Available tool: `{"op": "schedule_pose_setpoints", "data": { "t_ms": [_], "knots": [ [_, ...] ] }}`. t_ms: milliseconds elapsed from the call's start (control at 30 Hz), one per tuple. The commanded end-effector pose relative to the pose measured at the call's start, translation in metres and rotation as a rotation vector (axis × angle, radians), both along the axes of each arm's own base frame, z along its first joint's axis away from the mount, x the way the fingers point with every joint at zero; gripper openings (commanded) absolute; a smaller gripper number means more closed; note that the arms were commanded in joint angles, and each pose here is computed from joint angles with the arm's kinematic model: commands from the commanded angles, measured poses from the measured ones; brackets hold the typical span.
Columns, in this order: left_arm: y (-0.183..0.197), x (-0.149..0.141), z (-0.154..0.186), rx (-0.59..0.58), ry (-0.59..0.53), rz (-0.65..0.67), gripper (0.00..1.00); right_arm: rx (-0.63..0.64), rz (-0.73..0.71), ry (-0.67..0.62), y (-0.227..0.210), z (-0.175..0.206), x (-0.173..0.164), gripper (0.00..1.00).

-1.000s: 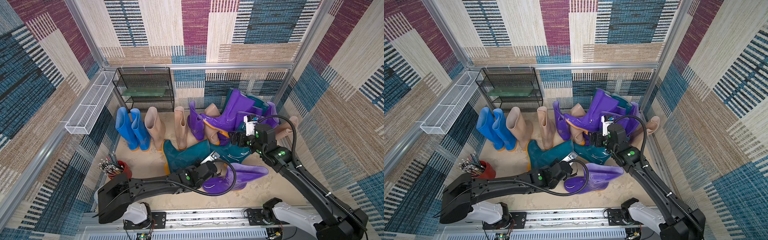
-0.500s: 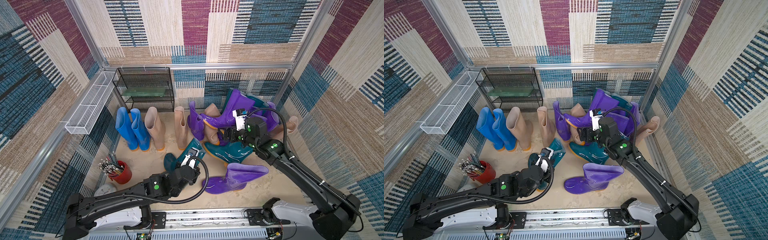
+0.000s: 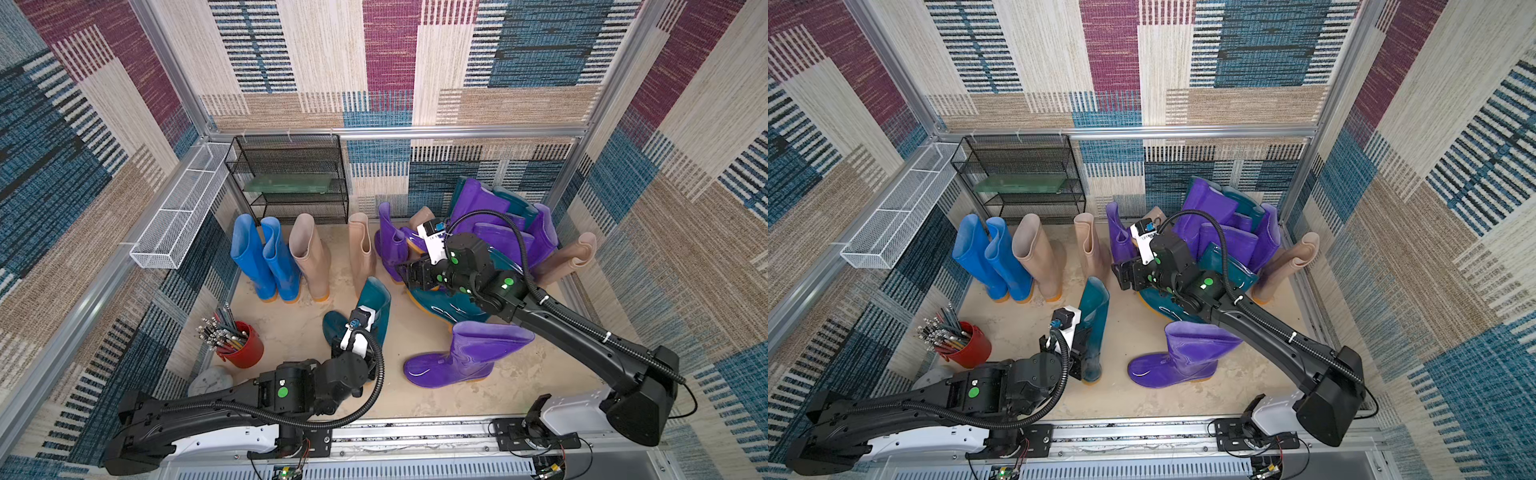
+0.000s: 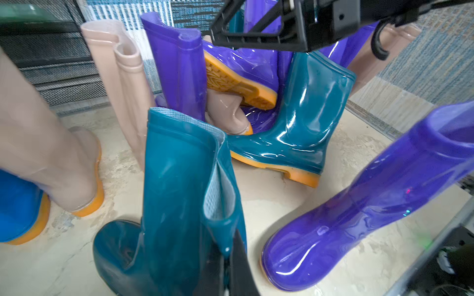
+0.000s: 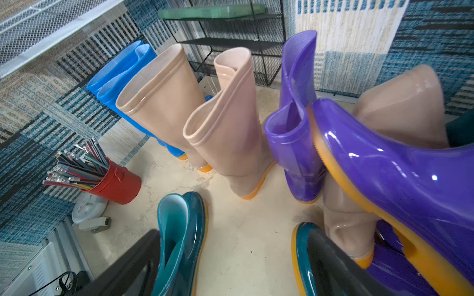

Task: Match and arrange rain boots in pairs
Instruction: Adjust the rain boot at the center of the board.

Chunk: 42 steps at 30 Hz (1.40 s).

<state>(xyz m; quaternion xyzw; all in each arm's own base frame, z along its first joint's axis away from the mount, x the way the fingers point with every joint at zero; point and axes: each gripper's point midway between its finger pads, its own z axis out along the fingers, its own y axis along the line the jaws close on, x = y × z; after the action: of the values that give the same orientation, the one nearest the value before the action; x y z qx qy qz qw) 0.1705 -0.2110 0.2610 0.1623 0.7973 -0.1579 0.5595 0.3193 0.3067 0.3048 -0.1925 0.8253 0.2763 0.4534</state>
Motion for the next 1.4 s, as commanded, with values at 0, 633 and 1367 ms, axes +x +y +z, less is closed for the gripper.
{"op": "schedule_pose_setpoints", "data": {
  "t_ms": [0,633,1367],
  "knots": [
    [0.019,0.002,0.004,-0.057,-0.012,0.071,0.03,-0.008,0.001,0.006,0.005,-0.001,0.0,0.94],
    [0.031,-0.006,0.043,-0.104,-0.096,0.037,0.24,0.029,0.311,0.332,0.094,-0.083,-0.061,0.87],
    [0.069,0.0,0.087,-0.123,-0.235,0.118,0.34,0.098,0.535,0.317,0.185,-0.017,-0.141,0.87]
  ]
}}
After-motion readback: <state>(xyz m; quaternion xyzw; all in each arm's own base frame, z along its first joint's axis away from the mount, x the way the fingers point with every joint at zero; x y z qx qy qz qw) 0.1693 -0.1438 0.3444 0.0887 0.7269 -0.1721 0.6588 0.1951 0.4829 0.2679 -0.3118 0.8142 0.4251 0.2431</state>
